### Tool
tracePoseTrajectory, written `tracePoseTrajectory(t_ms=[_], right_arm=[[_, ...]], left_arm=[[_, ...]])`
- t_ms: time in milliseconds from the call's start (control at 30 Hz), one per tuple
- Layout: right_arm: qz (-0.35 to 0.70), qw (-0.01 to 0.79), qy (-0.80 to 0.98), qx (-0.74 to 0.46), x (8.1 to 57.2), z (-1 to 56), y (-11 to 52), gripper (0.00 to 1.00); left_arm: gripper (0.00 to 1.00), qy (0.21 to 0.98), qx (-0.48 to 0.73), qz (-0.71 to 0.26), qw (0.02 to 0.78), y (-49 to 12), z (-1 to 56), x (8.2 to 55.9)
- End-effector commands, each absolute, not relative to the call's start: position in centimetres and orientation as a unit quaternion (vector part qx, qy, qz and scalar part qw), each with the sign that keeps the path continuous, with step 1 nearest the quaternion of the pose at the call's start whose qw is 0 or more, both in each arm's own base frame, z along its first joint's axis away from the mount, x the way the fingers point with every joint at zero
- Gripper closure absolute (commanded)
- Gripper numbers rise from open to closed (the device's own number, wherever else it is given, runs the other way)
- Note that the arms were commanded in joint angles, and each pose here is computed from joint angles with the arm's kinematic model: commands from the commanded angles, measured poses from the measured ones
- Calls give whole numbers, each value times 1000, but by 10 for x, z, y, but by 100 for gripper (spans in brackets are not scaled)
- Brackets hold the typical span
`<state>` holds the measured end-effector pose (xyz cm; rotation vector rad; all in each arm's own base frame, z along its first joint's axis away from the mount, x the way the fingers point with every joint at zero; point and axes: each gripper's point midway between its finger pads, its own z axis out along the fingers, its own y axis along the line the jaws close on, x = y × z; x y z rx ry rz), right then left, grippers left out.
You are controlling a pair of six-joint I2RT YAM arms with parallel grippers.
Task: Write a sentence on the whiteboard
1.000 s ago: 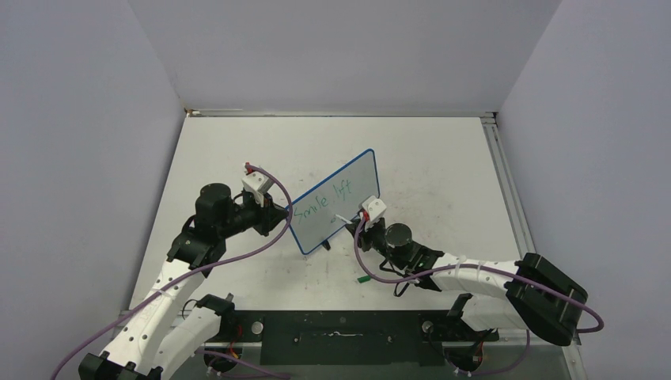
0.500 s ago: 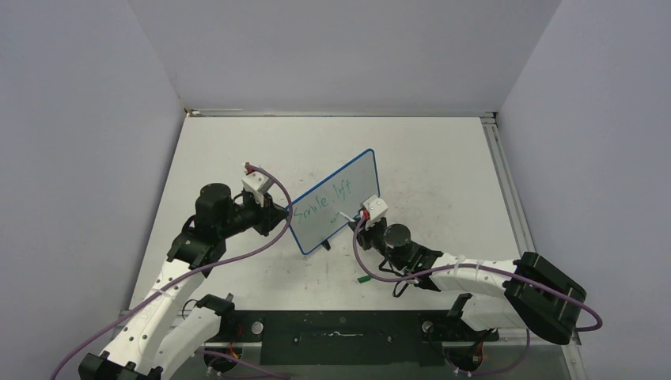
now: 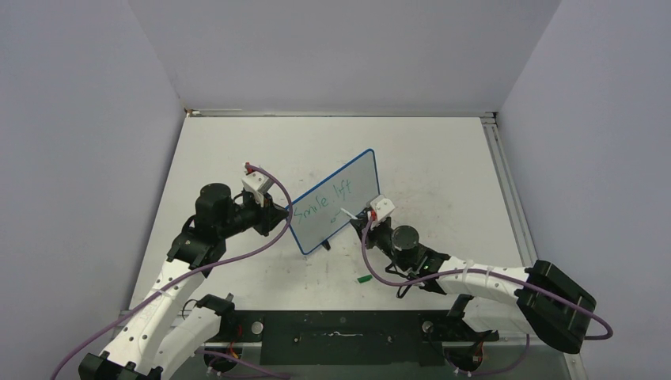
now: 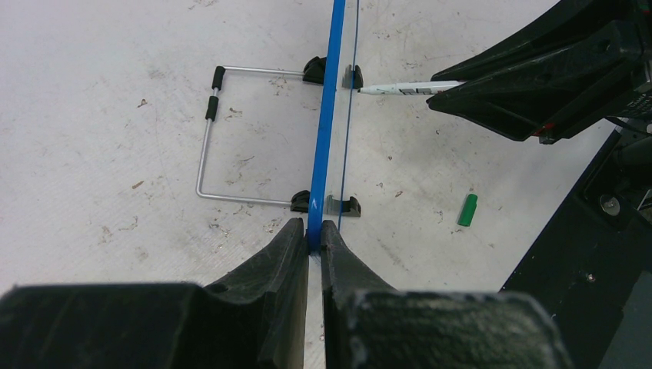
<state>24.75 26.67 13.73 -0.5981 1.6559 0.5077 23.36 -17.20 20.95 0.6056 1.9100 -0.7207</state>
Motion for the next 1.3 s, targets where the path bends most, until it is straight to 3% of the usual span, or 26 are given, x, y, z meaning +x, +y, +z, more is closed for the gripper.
tracePoseTrajectory(t_ms=[0,1267], right_arm=[[251,635,684,-258,247,166,279,95],[208,585,738,-264,257,116,283,95]], left_arm=[[100,794,246,-298,469,-172,205,231],[100,792,246,-300,472,-172,208,230]])
